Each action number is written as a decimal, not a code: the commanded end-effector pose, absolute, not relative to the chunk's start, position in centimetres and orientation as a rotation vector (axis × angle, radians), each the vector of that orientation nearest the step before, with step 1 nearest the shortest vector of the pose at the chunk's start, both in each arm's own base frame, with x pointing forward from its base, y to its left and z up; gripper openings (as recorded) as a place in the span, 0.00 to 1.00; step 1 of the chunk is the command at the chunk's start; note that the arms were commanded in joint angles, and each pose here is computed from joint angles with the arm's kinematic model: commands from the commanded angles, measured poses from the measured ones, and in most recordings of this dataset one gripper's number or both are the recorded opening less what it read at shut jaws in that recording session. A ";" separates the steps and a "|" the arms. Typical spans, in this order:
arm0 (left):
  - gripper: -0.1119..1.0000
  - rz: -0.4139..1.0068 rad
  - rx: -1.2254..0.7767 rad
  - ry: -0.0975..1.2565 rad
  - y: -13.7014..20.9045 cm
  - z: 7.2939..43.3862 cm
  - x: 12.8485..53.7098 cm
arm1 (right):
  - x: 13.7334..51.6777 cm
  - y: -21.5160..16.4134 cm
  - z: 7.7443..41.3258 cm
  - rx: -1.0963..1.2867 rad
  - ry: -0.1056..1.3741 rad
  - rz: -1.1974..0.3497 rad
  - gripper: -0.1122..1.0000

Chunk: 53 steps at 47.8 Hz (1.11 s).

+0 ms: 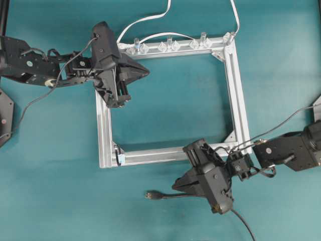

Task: Insert the wire through the string loop located on the left side.
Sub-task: 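Open both grippers and move the right gripper above the USB plug, then lower the right gripper and grasp the black USB cable behind the plug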

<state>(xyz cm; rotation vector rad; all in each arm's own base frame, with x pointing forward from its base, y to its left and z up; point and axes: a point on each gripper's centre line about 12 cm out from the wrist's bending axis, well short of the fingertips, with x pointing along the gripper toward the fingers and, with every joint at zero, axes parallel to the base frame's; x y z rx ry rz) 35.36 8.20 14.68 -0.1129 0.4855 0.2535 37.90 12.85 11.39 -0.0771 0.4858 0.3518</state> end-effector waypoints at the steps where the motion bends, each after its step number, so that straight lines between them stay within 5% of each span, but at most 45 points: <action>1: 0.20 0.247 -0.101 0.442 8.1 16.3 35.6 | 38.4 13.1 12.9 -0.073 0.444 0.355 0.10; 13: 0.79 0.244 -0.094 0.446 8.1 16.2 35.6 | 38.4 13.1 13.0 -0.070 0.445 0.354 0.10; 23: 0.77 0.241 -0.091 0.465 8.1 16.0 35.5 | 38.5 13.1 13.0 -0.068 0.447 0.352 0.16; 37: 0.77 0.194 0.006 0.512 7.3 15.9 35.6 | 39.1 13.3 13.7 -0.055 0.425 0.349 0.85; 53: 0.77 0.187 0.023 0.528 7.2 15.6 35.4 | 39.6 14.1 13.2 0.037 0.445 0.316 0.87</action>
